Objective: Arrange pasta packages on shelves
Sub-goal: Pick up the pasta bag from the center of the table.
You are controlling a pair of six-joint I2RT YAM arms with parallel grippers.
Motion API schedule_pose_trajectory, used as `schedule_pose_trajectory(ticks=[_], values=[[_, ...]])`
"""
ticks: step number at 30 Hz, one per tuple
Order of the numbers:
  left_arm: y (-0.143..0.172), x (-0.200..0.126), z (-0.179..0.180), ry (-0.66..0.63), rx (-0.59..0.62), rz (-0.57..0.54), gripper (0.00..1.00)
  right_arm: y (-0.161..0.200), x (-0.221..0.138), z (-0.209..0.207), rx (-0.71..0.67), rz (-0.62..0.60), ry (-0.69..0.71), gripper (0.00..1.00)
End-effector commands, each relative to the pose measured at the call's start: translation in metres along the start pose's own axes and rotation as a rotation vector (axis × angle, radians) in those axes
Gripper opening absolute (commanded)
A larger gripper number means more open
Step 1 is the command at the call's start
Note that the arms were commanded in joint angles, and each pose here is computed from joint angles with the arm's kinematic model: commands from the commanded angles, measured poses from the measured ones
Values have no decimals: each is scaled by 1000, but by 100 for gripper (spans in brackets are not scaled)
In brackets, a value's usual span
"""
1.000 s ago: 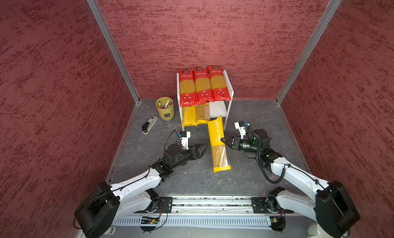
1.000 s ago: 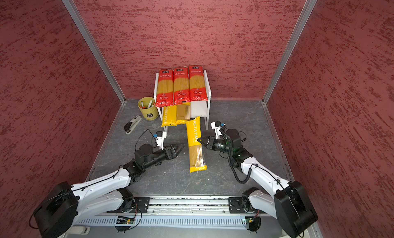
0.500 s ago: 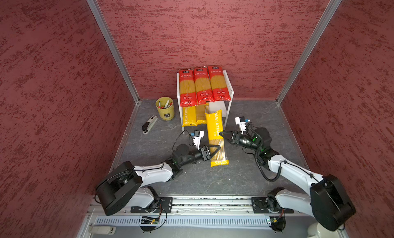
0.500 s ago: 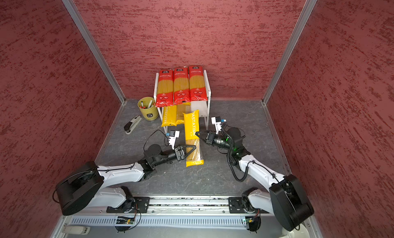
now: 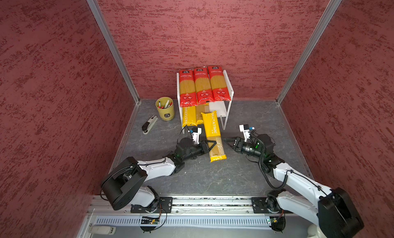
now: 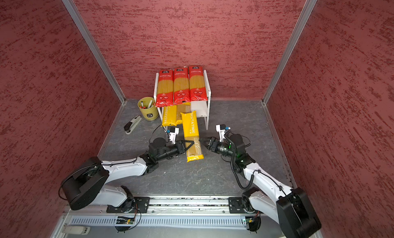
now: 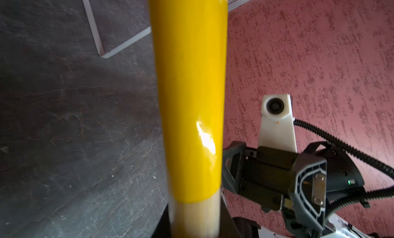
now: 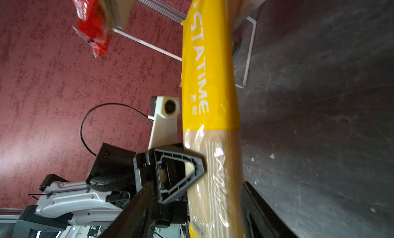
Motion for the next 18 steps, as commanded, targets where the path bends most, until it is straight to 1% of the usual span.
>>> schedule_pose_trajectory(ticks=[1,4,6,8,11,12,14,17,18], values=[[-24,4,-62,207,43,-93,14,20,-4,-10,28,53,18,70],[-28,16,-71,226,47,-75,15,21,-3,-6,50,26,-37,71],[-31,24,-74,234,38,-63,15,16,-1,-3,58,-3,-64,70],[-34,31,-76,235,39,-54,16,10,1,-1,66,-40,-89,68],[-43,41,-74,216,29,-47,18,-5,4,0,71,-142,-100,62],[-46,43,-74,212,24,-44,19,-11,6,1,75,-174,-108,60],[-53,48,-75,202,16,-48,21,-22,11,2,86,-220,-134,51],[-67,54,-74,181,-8,-54,26,-35,19,-2,129,-284,-160,35],[-72,55,-74,174,-12,-52,29,-39,23,-3,142,-299,-163,29]])
Point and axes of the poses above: each gripper's point midway between its finger pads, its own x axis out along the fingers, its own z axis along the line the jaws close on, y = z × x, the point moved 6 cm from there along -x, back along the fingers, and after that the axes turned 15 degrees about -x, right-handed, at the moved point
